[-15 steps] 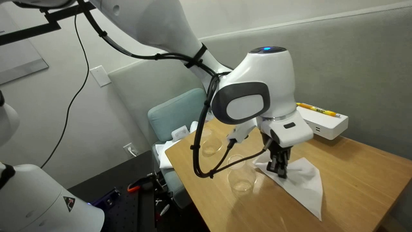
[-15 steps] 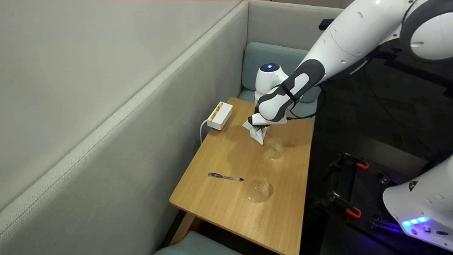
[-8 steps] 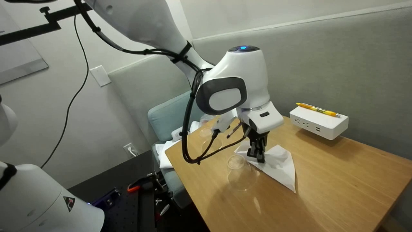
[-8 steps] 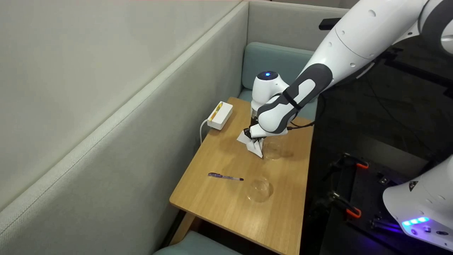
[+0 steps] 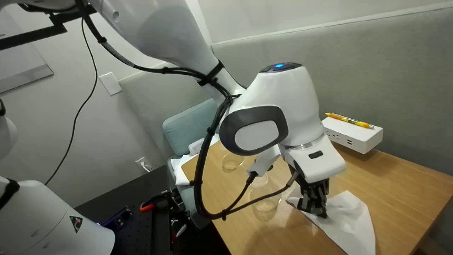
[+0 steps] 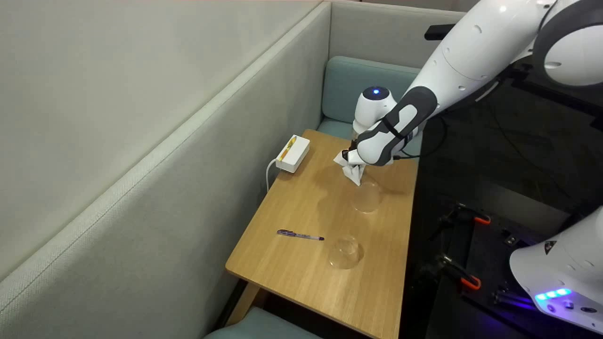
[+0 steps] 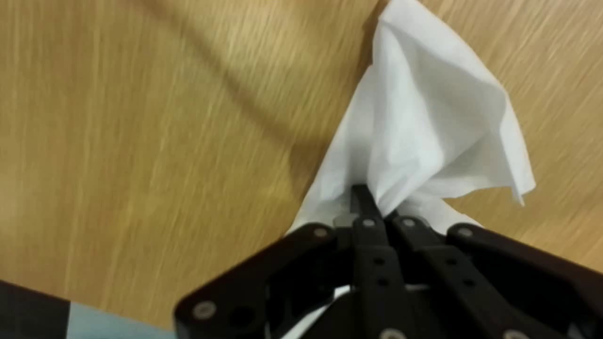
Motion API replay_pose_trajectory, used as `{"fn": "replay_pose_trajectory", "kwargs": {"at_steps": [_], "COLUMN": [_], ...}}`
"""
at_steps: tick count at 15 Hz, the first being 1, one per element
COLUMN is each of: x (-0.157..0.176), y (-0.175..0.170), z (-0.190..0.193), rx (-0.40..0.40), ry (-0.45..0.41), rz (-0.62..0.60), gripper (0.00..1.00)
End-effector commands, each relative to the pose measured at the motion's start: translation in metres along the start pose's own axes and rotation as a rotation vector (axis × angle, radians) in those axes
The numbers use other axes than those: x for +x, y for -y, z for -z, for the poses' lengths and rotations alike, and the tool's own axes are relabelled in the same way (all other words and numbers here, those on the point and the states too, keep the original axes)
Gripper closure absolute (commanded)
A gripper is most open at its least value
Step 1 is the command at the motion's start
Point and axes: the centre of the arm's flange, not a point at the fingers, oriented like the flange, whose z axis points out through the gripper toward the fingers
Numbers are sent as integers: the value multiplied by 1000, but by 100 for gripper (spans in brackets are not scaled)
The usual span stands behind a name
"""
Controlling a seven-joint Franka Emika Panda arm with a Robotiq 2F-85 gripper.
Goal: Use the white cloth to wipe the table
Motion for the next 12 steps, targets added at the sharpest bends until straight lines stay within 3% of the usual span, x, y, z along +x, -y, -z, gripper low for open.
{"fn": "replay_pose_trajectory", "kwargs": {"at_steps": [1,3,6,12], "x": [24,35,28,-24], "y": [-23,-32,-23,37], "z": [-10,-11,-5,16], "rx": [-24,-30,6,147], "ry": [-88,-107,-49,178], "rz": [-98,-139,-137,-78], "gripper": [100,100,100,100]}}
